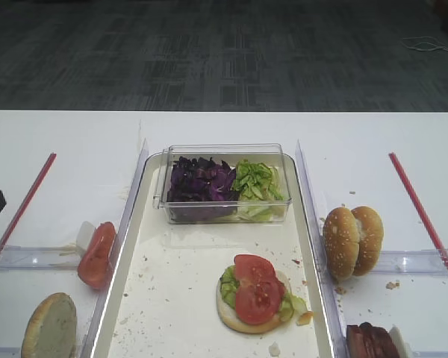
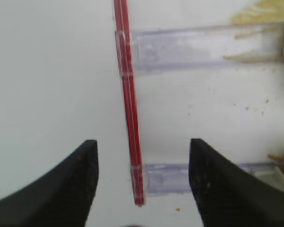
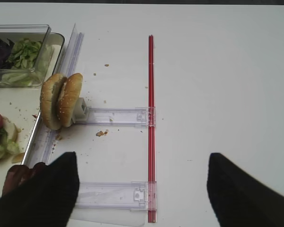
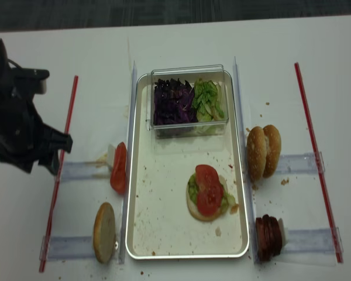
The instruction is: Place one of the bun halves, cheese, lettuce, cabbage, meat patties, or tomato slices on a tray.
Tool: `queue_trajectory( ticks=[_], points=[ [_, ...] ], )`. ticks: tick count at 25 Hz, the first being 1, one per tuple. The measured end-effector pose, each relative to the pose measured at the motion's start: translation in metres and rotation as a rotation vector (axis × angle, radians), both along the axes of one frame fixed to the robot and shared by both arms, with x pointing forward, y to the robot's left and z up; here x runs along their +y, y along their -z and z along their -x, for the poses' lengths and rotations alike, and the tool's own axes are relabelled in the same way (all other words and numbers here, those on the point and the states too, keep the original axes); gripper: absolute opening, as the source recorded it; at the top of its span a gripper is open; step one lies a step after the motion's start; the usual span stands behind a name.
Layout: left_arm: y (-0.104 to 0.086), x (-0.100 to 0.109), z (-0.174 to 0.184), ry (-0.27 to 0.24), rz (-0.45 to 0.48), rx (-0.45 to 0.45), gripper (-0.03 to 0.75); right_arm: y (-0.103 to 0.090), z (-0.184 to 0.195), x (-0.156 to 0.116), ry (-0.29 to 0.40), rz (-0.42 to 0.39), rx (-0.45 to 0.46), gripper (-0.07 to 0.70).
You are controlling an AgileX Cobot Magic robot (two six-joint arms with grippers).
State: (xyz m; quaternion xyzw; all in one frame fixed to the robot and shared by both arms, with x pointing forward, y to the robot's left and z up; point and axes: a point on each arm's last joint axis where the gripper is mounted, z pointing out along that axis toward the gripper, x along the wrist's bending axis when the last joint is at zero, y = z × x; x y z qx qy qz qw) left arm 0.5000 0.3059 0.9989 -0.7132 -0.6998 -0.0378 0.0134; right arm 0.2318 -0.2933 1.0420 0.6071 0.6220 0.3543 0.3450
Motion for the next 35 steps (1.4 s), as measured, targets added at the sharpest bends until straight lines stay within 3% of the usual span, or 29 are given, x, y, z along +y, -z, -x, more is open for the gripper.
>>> queue_trajectory(
  ticks=[7, 15, 20, 26, 35],
  points=[
    [-0.018, -0.001, 0.061, -0.011, 0.022, -0.071, 0.421, 0.000, 0.000, 0.000, 0.000, 0.000, 0.000, 0.590],
    [-0.046, -0.002, 0.137, -0.013, 0.036, -0.308, 0.421, 0.000, 0.000, 0.000, 0.000, 0.000, 0.000, 0.590],
    [-0.049, -0.001, 0.174, -0.013, 0.037, -0.411, 0.421, 0.000, 0.000, 0.000, 0.000, 0.000, 0.000, 0.590],
    [-0.034, -0.001, 0.206, -0.013, 0.043, -0.497, 0.421, 0.000, 0.000, 0.000, 0.000, 0.000, 0.000, 0.590],
    [-0.041, -0.001, 0.237, -0.008, 0.048, -0.717, 0.421, 0.000, 0.000, 0.000, 0.000, 0.000, 0.000, 0.590]
  ],
)
